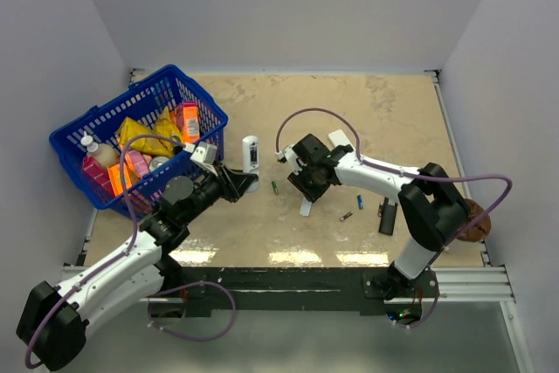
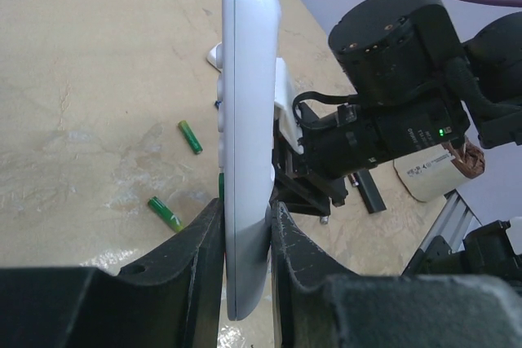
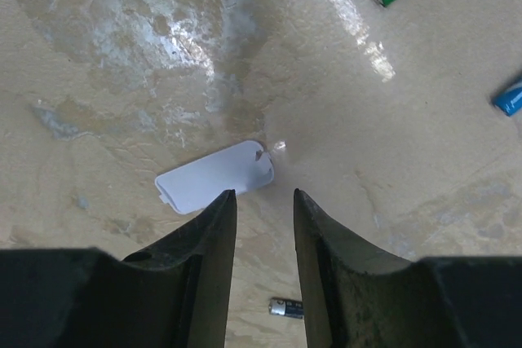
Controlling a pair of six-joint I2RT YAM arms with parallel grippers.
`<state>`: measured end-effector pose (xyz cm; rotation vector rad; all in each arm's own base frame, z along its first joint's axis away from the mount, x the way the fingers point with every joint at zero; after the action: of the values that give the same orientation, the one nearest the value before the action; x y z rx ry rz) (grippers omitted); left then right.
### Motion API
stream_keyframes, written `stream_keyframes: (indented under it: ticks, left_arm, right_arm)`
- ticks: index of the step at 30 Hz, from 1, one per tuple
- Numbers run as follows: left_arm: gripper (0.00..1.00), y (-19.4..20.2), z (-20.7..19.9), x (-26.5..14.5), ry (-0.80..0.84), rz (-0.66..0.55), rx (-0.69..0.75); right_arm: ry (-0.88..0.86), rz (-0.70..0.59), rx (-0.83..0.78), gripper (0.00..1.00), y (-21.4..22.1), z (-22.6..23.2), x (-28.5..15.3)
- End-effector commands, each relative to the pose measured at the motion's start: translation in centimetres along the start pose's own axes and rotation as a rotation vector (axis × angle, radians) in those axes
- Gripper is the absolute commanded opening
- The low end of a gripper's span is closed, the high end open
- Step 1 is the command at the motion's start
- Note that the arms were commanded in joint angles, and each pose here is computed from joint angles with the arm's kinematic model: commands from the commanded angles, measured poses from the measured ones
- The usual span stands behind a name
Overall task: Load the batteries into the remote control
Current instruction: Pick up the battery cover at the center of the board.
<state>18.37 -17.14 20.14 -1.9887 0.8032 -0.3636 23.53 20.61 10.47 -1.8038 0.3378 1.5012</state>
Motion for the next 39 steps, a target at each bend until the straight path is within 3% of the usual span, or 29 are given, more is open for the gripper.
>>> stream_keyframes:
  ticks: [1,10,20,27,31,39]
  left_arm:
    - [0.0,-0.8,-0.4,-0.1,0.024,-0.037,0.023]
    - [0.0,-0.8,-0.3,-0.1,0.019,-0.028,0.028]
    - [0.0,-0.7,-0.3,0.0,0.018,-0.025,0.041]
    - [0.0,-0.6,-0.1,0.3,0.008,-0.015,0.05]
    - [0.0,-0.4,-0.1,0.6,0.019,0.0,0.043]
    - [0.0,0.2,-0.5,1.1,0.064,0.049,0.033]
  right_arm:
    - [-0.046,-0.047,-0.075,0.37,-2.1,-0.1,0.6]
    - [-0.07,-0.013,-0.094,0.34,-1.6,0.0,2.1]
    - [-0.053,0.033,-0.063,0.0,-1.5,-0.1,1.1]
    - [0.008,-0.022,0.003,0.0,-1.9,-0.4,-2.9]
    - [0.004,-0.128,0.04,0.0,-2.9,-0.2,-5.5]
    - [0.002,-0.458,0.095,0.0,-5.3,0.0,-11.3]
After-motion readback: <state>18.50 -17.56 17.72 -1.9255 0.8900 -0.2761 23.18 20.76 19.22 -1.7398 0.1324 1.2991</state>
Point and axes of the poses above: each gripper's point midway between its finger pads, its own x axis out along the fingers, its own z axis along the line the jaws close on, y = z × x, the point moved 7 cm from there along -x, back along the fingers, and after that the axes turned 1 degree about x, right-handed, at the moved point
